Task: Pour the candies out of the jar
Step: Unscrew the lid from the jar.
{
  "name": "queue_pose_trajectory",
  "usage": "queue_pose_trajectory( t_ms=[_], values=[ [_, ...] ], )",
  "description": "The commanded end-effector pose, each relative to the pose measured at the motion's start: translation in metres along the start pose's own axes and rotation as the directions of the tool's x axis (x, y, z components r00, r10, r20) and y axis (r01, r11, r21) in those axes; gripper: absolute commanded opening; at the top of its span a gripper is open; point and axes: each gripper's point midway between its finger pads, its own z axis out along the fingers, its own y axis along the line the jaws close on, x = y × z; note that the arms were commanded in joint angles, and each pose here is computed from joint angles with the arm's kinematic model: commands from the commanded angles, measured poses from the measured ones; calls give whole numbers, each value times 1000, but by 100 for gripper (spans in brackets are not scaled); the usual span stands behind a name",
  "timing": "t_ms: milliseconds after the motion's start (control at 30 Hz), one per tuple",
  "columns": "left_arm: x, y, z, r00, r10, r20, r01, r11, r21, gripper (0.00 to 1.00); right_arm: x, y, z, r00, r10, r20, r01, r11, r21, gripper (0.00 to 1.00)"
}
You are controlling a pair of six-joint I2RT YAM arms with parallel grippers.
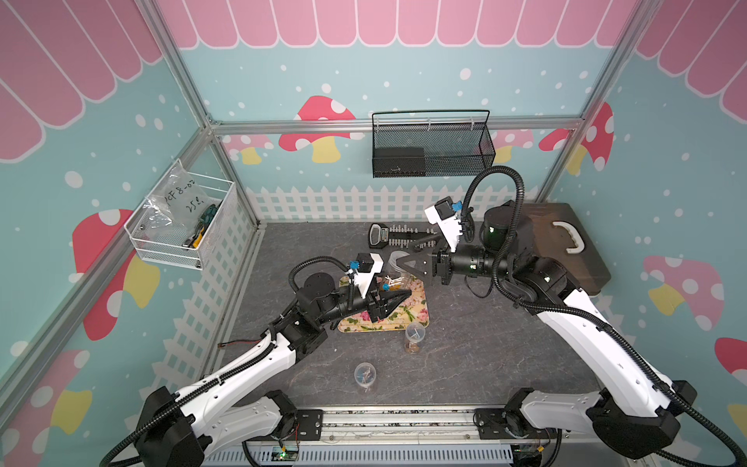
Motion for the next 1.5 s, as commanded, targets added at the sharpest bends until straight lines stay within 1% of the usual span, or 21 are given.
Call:
queue_pose_trajectory(
  t_ms=[0,233,300,500,567,600,667,700,800,867,1067,1133,1200,1233,1300,1333,1400,1467],
  values=[
    [0,0,-1,1000,19,5,-19,1000,-7,53,8,-5,8,999,32,-23,-32,999,10,73],
    [2,1,-2,1000,21,8,-21,1000,-14,52,19,-17,18,996,46,-82,-42,998,46,72],
    [2,1,-3,1000,21,9,-21,1000,-15,52,22,-19,21,995,44,-92,-40,998,47,70],
    [2,1,-3,1000,21,13,-21,1000,-14,52,19,-20,23,997,11,-79,-7,999,44,46],
    [1,0,-3,1000,19,16,-19,1000,-9,52,16,-16,21,997,-38,-69,40,999,29,43],
    [1,-1,-3,1000,16,17,-16,1000,-6,52,14,-11,18,994,-93,-66,93,996,7,43],
    [-2,-2,-3,1000,11,27,-11,1000,2,52,12,4,13,971,-235,-48,231,970,-70,43],
    [-3,-4,-3,999,6,32,-6,1000,11,52,10,13,10,951,-309,-30,304,946,-111,43],
    [-5,-11,-1,1000,-10,27,9,999,54,52,3,31,-2,885,-465,32,462,865,-194,42],
    [-8,-15,-1,999,-18,30,16,997,76,52,-2,37,-7,860,-506,64,506,830,-235,41],
    [-20,-21,-2,998,-9,54,3,995,98,52,0,42,-6,868,-490,82,487,806,-338,41],
    [-23,-21,-2,998,-5,66,-1,995,99,52,1,40,-4,875,-478,73,472,812,-343,41],
    [-25,-20,-3,997,-1,77,-6,996,91,52,1,38,-3,880,-470,67,464,820,-335,44],
    [-25,-19,-3,997,-1,80,-6,996,87,52,2,36,-2,883,-465,63,458,825,-332,49],
    [-25,-18,-3,997,3,83,-9,997,76,52,1,35,-3,891,-451,56,444,839,-313,68],
    [-25,-17,-4,996,4,86,-10,997,71,52,-1,31,-3,895,-444,47,438,852,-285,72],
    [-24,-15,-4,996,7,88,-12,998,58,52,-3,33,-7,898,-436,56,434,860,-269,79],
    [-22,-13,-4,996,12,88,-16,999,47,52,-7,39,-14,902,-423,84,430,864,-261,82]
  ],
)
